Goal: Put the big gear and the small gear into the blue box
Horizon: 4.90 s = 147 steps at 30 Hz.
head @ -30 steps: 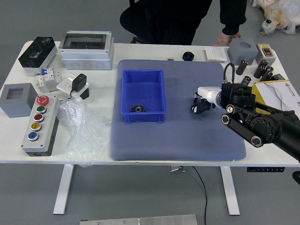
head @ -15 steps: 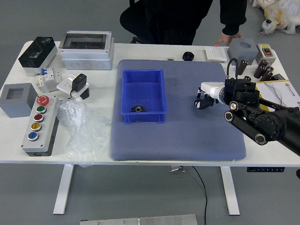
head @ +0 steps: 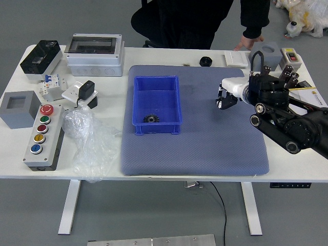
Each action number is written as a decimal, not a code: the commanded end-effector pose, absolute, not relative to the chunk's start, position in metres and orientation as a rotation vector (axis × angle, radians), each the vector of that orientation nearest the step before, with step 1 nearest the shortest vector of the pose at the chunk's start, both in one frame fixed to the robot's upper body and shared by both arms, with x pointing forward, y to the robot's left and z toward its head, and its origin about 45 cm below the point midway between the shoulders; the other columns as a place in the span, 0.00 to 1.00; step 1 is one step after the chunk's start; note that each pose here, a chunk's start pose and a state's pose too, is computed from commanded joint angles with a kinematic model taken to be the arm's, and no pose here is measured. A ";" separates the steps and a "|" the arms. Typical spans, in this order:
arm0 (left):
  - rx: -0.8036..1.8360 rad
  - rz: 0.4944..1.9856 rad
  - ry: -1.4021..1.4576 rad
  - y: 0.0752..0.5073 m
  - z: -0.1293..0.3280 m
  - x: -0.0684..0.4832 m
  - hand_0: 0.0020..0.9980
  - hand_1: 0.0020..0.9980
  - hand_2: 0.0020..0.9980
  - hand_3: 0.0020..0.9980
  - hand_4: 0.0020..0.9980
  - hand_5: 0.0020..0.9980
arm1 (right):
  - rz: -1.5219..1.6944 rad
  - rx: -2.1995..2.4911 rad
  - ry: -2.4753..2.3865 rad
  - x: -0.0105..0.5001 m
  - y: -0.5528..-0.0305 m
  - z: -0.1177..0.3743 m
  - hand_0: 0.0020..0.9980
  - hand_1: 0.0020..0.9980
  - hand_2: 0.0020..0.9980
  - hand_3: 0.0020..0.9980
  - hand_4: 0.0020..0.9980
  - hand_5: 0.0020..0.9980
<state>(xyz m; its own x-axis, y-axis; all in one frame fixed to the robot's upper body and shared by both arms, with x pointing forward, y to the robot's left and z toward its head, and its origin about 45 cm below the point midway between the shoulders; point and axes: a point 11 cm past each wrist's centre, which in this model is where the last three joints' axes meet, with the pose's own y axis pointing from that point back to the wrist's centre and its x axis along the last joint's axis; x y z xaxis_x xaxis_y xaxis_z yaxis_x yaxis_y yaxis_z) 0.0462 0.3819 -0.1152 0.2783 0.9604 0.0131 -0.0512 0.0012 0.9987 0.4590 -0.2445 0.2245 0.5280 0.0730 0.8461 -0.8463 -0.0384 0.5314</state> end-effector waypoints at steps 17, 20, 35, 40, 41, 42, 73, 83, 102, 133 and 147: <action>1.304 1.028 0.963 0.385 -0.115 0.043 0.87 0.84 0.83 0.78 0.60 0.37 | 0.986 1.415 -0.721 0.464 -0.213 0.264 0.41 0.37 0.48 0.63 0.46 0.19; 1.303 1.027 0.963 0.384 -0.115 0.044 0.87 0.84 0.83 0.78 0.60 0.37 | 0.995 1.424 -0.720 0.465 -0.206 0.265 0.41 0.37 0.48 0.63 0.46 0.20; 1.303 1.021 0.960 0.383 -0.115 0.045 0.86 0.84 0.83 0.78 0.60 0.37 | 1.003 1.464 -0.730 0.470 -0.186 0.269 0.40 0.37 0.48 0.63 0.46 0.20; 1.302 1.018 0.957 0.381 -0.115 0.046 0.87 0.84 0.83 0.79 0.60 0.37 | 0.998 1.484 -0.735 0.471 -0.179 0.269 0.40 0.37 0.48 0.63 0.46 0.20; 1.301 1.018 0.957 0.381 -0.115 0.047 0.87 0.84 0.83 0.79 0.60 0.37 | 0.996 1.488 -0.735 0.472 -0.177 0.268 0.40 0.37 0.48 0.63 0.46 0.20; 1.299 1.017 0.955 0.380 -0.116 0.047 0.87 0.84 0.83 0.78 0.60 0.37 | 0.995 1.491 -0.735 0.472 -0.176 0.268 0.40 0.37 0.48 0.63 0.46 0.21; 1.310 0.987 0.935 0.375 -0.116 0.052 0.87 0.84 0.83 0.78 0.60 0.37 | 0.928 1.600 -0.740 0.480 -0.132 0.257 0.40 0.37 0.47 0.63 0.47 0.21; 1.310 0.984 0.934 0.374 -0.116 0.052 0.87 0.84 0.83 0.79 0.60 0.37 | 0.906 1.629 -0.734 0.481 -0.118 0.253 0.40 0.37 0.47 0.63 0.47 0.21; 1.306 0.978 0.927 0.371 -0.117 0.057 0.87 0.84 0.83 0.78 0.60 0.37 | 0.853 1.672 -0.717 0.479 -0.103 0.240 0.34 0.41 0.50 0.63 0.62 0.28; 1.308 0.983 0.932 0.373 -0.116 0.054 0.87 0.84 0.83 0.78 0.60 0.37 | 0.851 1.669 -0.736 0.480 -0.116 0.252 0.45 0.53 0.66 0.75 0.94 0.60; 1.306 1.007 0.951 0.380 -0.116 0.047 0.87 0.84 0.83 0.78 0.60 0.37 | 0.883 1.589 -0.771 0.477 -0.164 0.267 0.46 0.53 0.66 0.75 0.91 0.56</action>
<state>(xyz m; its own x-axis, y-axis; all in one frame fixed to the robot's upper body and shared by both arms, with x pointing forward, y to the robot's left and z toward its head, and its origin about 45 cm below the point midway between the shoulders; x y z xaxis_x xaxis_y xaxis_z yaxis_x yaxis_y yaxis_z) 0.0469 0.3797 -0.1157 0.2977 0.9546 0.0091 -0.0446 0.0044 0.9990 0.4770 -0.1636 0.2668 0.5089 -0.0265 0.8604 -0.8490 -0.1809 0.4965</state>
